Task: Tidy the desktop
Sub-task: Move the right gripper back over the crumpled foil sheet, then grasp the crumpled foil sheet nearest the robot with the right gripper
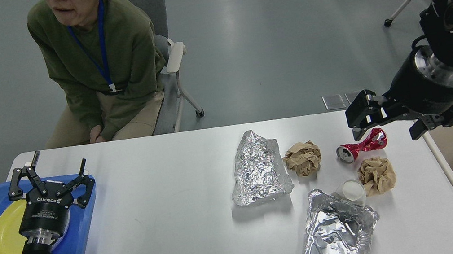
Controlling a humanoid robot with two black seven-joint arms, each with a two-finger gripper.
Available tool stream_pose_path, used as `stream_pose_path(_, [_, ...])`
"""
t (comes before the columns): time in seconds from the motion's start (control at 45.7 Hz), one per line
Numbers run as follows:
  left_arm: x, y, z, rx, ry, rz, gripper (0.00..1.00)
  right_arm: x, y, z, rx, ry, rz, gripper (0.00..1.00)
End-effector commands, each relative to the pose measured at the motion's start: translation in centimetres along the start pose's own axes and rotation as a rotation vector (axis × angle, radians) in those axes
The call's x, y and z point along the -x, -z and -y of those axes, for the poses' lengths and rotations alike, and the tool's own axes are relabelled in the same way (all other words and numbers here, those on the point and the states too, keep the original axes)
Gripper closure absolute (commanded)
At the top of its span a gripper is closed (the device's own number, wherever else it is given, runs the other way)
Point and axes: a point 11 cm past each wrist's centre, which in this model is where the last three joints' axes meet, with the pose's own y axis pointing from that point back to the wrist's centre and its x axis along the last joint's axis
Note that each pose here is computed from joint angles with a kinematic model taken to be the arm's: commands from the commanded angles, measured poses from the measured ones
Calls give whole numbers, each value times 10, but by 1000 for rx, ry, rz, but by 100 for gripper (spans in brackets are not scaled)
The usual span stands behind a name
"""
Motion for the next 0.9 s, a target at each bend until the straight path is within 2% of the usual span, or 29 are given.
stream_pose_path(0.0, [0,0,0,-1,0,0,4,2,1,8,-4,24,0,0])
stream_pose_path(0.241, [0,0,0,-1,0,0,4,14,2,58,-25,120,18,0])
stream_pose_path(0.438, [0,0,0,0,0,0,4,40,38,115,-153,164,10,0])
stream_pose_path(0.657, [0,0,0,-1,0,0,4,62,33,197,-56,79,46,0])
stream_pose_path(0.876, [0,0,0,0,0,0,4,71,42,240,-118,79,129,0])
